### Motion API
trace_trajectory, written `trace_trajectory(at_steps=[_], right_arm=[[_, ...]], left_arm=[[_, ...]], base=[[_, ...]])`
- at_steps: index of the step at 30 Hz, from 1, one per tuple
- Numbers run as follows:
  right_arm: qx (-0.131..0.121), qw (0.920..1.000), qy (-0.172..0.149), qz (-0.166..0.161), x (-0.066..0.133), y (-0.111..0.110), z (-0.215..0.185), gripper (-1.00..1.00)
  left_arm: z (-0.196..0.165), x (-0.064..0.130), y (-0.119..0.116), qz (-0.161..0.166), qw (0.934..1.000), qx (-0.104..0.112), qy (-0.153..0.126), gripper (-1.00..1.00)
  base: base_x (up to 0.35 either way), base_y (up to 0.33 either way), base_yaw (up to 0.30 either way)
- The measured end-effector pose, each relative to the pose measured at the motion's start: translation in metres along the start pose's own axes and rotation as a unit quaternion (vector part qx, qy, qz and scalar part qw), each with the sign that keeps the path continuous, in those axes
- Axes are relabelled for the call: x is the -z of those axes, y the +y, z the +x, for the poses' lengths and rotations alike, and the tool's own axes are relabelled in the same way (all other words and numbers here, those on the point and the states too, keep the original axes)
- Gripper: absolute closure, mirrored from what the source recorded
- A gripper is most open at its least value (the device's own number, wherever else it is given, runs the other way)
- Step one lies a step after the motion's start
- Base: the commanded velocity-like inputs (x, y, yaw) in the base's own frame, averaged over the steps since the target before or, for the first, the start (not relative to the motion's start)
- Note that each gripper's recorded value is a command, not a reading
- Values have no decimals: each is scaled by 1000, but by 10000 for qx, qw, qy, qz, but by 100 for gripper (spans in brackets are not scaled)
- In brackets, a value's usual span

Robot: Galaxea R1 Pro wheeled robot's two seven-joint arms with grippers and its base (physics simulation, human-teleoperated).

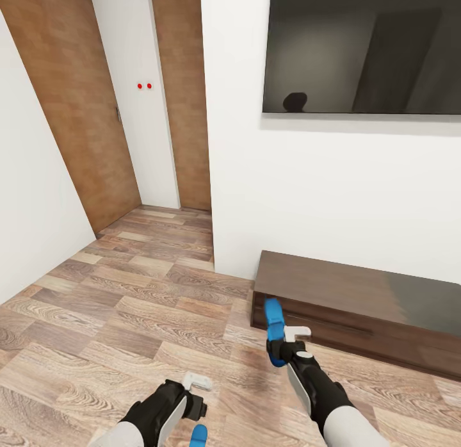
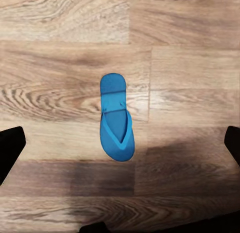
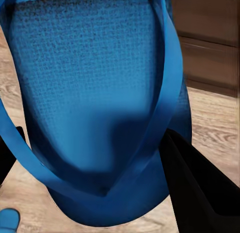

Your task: In the bedroom, move the book from the bed onto either nightstand, and place the two sandals side by side next to the bed.

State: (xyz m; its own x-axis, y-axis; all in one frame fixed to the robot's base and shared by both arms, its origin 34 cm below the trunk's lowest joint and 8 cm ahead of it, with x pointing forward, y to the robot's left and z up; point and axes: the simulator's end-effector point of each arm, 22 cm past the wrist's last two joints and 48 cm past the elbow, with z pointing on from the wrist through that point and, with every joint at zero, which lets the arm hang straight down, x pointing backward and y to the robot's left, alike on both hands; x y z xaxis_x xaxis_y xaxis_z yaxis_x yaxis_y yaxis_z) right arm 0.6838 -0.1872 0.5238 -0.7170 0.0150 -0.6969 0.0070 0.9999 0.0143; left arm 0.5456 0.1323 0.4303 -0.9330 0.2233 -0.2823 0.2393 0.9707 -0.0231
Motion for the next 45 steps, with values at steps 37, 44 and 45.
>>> trace_trajectory(at_steps=[37,44,45], right_arm=[[524,9910,-1188,-339,53,42,-143,100],[491,9897,-1300,-346,62,42,-148,100],[483,9901,-1272,-348,64,42,-146,100]], left_arm=[[-32,10,28,-449,9988,192,-26,-100],[-31,10,26,-410,9989,235,-14,-100],[-31,10,26,-403,9989,246,-15,-100]], base=[[0,0,0],[0,0,0],[0,0,0]])
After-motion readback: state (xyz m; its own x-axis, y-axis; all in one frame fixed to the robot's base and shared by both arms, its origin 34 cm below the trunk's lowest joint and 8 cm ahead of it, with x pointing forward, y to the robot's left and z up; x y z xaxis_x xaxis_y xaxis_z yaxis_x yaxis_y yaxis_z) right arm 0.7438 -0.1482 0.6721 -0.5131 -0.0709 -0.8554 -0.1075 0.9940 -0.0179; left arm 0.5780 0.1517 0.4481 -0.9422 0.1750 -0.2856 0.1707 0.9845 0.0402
